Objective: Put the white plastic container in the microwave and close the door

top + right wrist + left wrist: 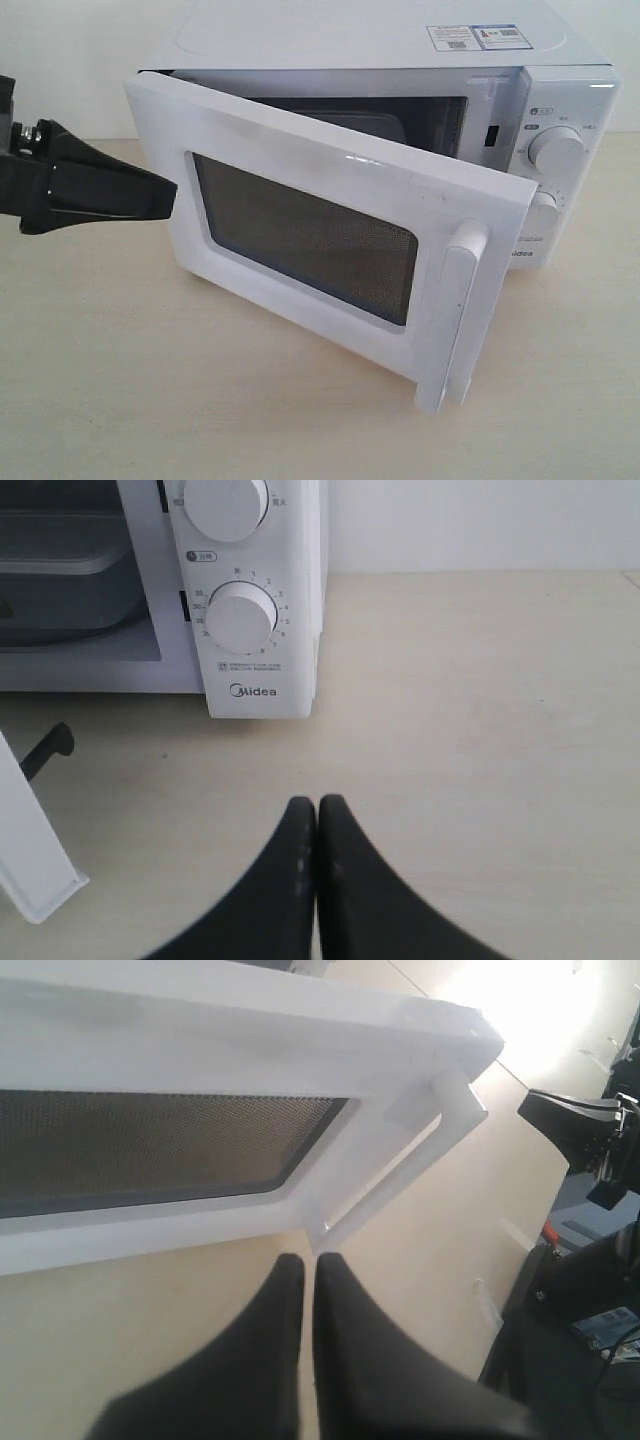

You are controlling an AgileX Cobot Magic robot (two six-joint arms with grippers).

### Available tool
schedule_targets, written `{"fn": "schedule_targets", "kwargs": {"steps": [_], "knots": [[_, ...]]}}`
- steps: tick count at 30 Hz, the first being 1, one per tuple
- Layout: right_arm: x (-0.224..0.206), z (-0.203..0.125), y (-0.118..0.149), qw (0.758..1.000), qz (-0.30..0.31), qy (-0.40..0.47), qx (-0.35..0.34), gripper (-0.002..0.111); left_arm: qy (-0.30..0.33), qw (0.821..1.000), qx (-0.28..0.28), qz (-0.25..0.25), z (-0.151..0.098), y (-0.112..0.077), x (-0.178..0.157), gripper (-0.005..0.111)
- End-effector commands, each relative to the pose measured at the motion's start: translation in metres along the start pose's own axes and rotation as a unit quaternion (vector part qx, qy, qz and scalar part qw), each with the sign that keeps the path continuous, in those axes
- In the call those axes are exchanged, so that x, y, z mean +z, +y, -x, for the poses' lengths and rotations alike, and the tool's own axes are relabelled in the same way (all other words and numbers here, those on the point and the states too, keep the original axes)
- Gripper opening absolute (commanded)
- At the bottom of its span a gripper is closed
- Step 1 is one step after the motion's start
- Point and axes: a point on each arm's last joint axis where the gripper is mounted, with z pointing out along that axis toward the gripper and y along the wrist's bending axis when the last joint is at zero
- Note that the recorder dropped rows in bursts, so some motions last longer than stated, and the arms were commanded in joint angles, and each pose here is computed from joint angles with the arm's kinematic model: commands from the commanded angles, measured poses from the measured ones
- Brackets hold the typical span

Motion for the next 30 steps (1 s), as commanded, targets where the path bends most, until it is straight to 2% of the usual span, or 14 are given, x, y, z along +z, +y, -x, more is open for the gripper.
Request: {"fn": "schedule_targets", "kwargs": {"steps": [1,30], "knots": [[-0.0004,0.0002,0.0002,1.0,0.001,-0.003,-0.003,0.0,0.007,1.0,0.003,-0.006,-0.0021,-0.0009,0.0012,0.004],[-0.0004,0.0006,0.0001,1.0,0.001,-0.005,-0.003,0.0,-0.002,1.0,0.001,0.003,-0.0004,0.0009,0.0012,0.004]]}}
